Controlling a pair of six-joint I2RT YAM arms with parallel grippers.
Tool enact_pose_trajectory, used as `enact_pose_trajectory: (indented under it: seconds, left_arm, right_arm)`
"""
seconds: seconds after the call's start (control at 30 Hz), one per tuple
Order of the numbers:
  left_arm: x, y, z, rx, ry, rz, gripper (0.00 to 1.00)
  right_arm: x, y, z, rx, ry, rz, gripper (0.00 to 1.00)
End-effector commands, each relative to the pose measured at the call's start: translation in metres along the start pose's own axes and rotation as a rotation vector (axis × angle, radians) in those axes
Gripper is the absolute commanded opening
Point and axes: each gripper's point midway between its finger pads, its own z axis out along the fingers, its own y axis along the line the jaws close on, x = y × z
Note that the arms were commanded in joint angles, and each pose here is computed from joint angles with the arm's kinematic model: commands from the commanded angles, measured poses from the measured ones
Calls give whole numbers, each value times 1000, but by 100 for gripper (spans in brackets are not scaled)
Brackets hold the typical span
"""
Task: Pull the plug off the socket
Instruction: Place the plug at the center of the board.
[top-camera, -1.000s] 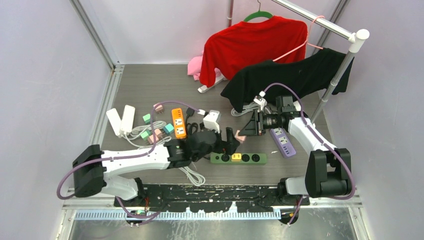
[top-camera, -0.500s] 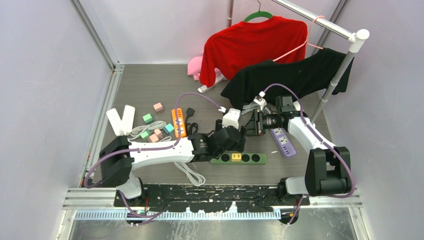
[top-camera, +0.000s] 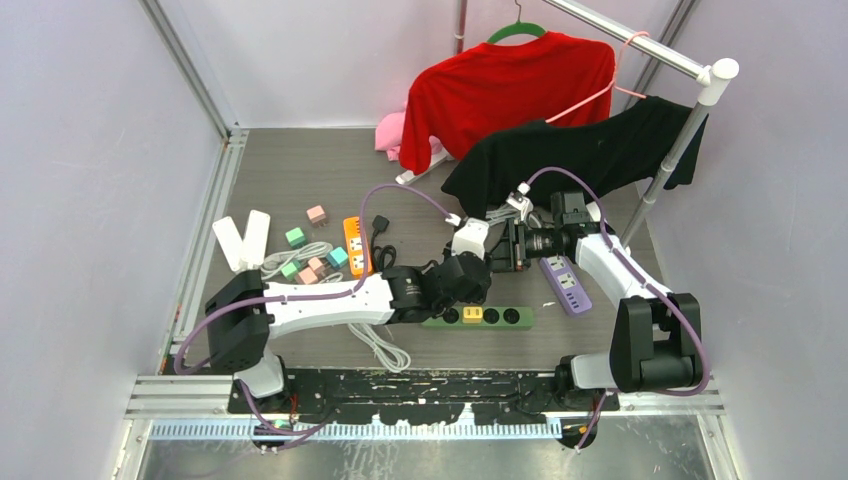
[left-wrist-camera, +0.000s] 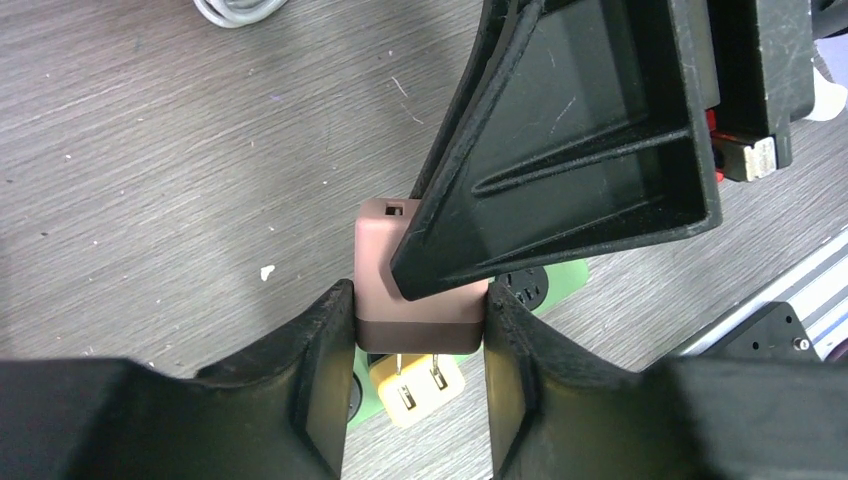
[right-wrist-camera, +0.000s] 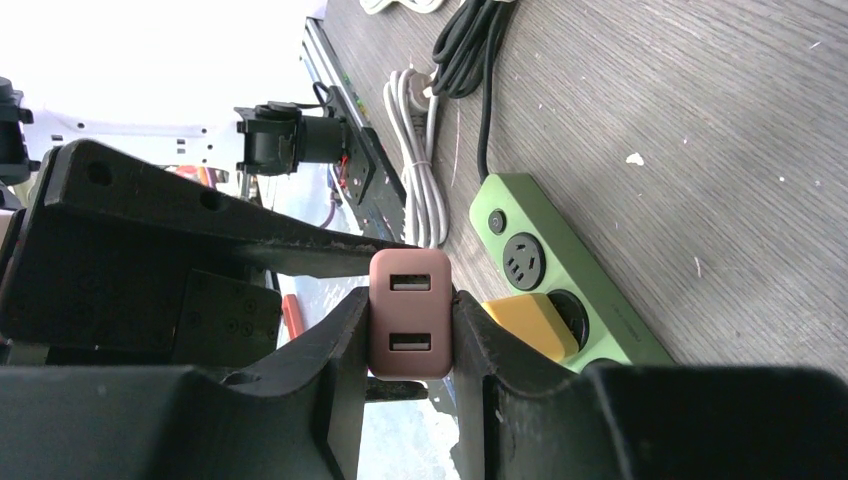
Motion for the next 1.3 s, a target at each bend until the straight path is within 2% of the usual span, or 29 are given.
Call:
enact_pose_trajectory:
  seconds: [0.0, 0.07, 0.13, 0.17, 0.23, 0.27, 0.3, 0.33, 0.5, 0.73, 0.87, 1.03, 1.27]
  left_arm:
    - [-15, -5, -4, 13, -35, 4, 28]
    - [-14, -2, -5, 13, -38, 3, 17]
    - [-14, 2, -6, 12, -42, -1, 9]
    - [-14, 5, -7, 10, -44, -5, 6]
    - [-13, 13, -8, 4, -47, -15, 3]
    - [-12, 17, -9, 1, -50, -21, 2]
    - [-11, 22, -10, -5, -53, -29, 1]
    - [-12, 27, -13, -6, -63, -46, 0]
    - [-4, 73, -22, -87, -90, -102, 0]
    - [14, 180, -41, -312, -40, -205, 0]
    - [12, 238, -65, -461, -53, -236, 0]
    - [8, 285, -91, -597, -69, -262, 0]
    - [12, 331, -101, -664, 7, -364, 0]
  right_arm:
    - [-6, 8, -2, -37, -12, -29, 10]
    - [-6, 9, -2, -40, -11, -33, 15]
    - [-5, 10, -2, -43, -10, -47, 26]
    - [-4, 11, -3, -46, -7, -61, 39]
    - [-1, 12, -4, -48, -2, -98, 57]
    - [-1, 14, -5, -48, -2, -122, 72]
    - [0, 14, -6, -47, -3, -145, 97]
    - [1, 15, -7, -48, -4, -169, 100]
    - [1, 15, -7, -41, -8, -193, 100]
    - [1, 12, -7, -26, -7, -188, 99]
    - [1, 11, -7, -21, -7, -188, 99]
    - [2, 10, -7, -20, -6, -191, 100]
    - [2, 9, -7, -16, -6, -189, 99]
